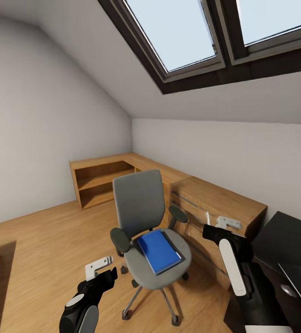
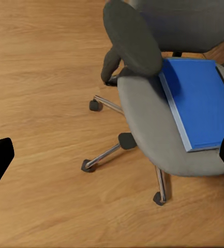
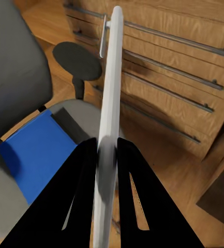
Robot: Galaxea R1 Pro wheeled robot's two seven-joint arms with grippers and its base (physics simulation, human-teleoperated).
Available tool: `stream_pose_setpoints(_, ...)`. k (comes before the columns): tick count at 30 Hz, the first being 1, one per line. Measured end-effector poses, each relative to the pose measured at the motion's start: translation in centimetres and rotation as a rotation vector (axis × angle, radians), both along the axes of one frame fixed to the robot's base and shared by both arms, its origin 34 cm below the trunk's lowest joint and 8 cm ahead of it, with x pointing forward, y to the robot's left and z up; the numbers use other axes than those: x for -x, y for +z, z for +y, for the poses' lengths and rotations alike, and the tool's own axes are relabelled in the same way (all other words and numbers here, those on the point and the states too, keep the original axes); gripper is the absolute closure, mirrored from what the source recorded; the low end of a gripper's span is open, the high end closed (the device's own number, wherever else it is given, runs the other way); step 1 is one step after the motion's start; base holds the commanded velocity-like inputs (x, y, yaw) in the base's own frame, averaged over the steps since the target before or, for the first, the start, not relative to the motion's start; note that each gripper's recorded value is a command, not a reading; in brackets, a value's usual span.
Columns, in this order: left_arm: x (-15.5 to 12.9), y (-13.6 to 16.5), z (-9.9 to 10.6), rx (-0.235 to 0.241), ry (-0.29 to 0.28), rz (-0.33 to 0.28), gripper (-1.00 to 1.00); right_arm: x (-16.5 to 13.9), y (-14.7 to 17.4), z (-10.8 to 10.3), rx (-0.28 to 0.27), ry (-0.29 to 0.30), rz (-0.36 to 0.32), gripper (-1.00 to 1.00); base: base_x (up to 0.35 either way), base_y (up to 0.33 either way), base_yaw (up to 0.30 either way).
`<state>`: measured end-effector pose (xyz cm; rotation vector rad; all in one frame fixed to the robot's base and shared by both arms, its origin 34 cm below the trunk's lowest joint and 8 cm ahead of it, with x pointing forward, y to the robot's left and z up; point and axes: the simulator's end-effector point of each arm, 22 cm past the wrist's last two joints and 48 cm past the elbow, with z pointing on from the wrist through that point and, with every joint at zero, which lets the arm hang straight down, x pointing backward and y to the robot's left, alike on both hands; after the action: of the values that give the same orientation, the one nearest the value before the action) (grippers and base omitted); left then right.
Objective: In the bedroom, organize the workspace by keeping the computer under the desk, ensuring the monitor is on the desk, placing the keyboard on the desk next to the monitor, placing the mouse on the desk next to the keyboard, moving the folder from the swivel chair onto the desk next to the mouse, stacking the notebook on top of the folder with the pen on top of the notebook, and positioning the swivel chair next to the desk.
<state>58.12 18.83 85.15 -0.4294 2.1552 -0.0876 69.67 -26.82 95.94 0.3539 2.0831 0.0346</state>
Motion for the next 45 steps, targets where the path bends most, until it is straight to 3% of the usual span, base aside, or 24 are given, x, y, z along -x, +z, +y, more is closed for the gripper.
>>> stream_pose_setpoints(41, 0.1, 0.7, -0.3, -0.001, -0.010, -0.012, -1.00, 0.2, 0.9, -0.5, -0.007, -0.013, -0.019, 1.00, 0.000, 0.000, -0.275)
stream_pose_setpoints(45, 0.1, 0.7, -0.3, -0.001, -0.009, -0.015, -1.00, 0.3, 0.8, -1.3, -0.016, -0.032, -0.019, 1.00, 0.000, 0.000, -0.280)
